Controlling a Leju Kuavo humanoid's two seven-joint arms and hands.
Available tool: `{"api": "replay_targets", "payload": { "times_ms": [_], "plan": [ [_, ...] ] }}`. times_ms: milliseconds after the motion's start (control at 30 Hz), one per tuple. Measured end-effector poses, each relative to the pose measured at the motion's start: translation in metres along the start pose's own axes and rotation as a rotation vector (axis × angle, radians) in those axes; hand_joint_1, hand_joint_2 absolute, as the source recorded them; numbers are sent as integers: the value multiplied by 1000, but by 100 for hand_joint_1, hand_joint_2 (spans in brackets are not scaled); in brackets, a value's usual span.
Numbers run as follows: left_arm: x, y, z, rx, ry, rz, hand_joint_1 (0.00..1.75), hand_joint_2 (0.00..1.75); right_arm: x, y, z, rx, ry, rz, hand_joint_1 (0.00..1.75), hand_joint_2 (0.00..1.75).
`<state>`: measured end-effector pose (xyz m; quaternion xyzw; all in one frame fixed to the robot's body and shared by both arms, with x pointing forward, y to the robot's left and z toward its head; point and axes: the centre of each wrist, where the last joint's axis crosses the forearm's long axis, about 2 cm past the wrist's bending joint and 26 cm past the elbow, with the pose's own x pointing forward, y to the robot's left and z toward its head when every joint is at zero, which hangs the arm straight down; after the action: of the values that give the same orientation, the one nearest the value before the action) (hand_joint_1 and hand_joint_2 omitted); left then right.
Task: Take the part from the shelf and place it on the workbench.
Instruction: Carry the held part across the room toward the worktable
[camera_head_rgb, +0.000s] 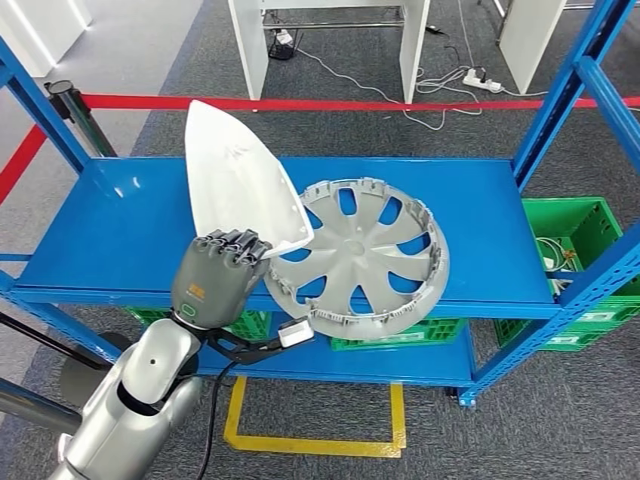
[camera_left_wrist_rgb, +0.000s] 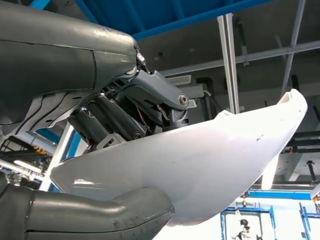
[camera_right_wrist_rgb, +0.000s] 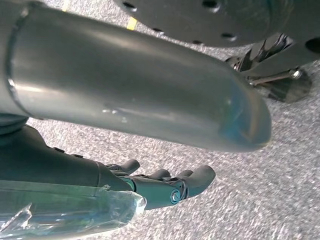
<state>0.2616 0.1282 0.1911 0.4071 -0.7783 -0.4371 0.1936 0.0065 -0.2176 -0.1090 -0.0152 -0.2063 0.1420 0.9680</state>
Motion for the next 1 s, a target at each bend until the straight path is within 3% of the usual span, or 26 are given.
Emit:
{"api": "replay_targets", "payload": {
  "times_ms": [700, 1000],
  "plan": [
    [-9, -2, 8, -55, 71, -6, 175, 175, 1, 1, 0, 2, 4, -7, 0, 0],
    [-30, -4, 21, -88, 109, -44, 175, 175, 3, 1, -1, 10, 11, -8, 0, 0]
  ]
}}
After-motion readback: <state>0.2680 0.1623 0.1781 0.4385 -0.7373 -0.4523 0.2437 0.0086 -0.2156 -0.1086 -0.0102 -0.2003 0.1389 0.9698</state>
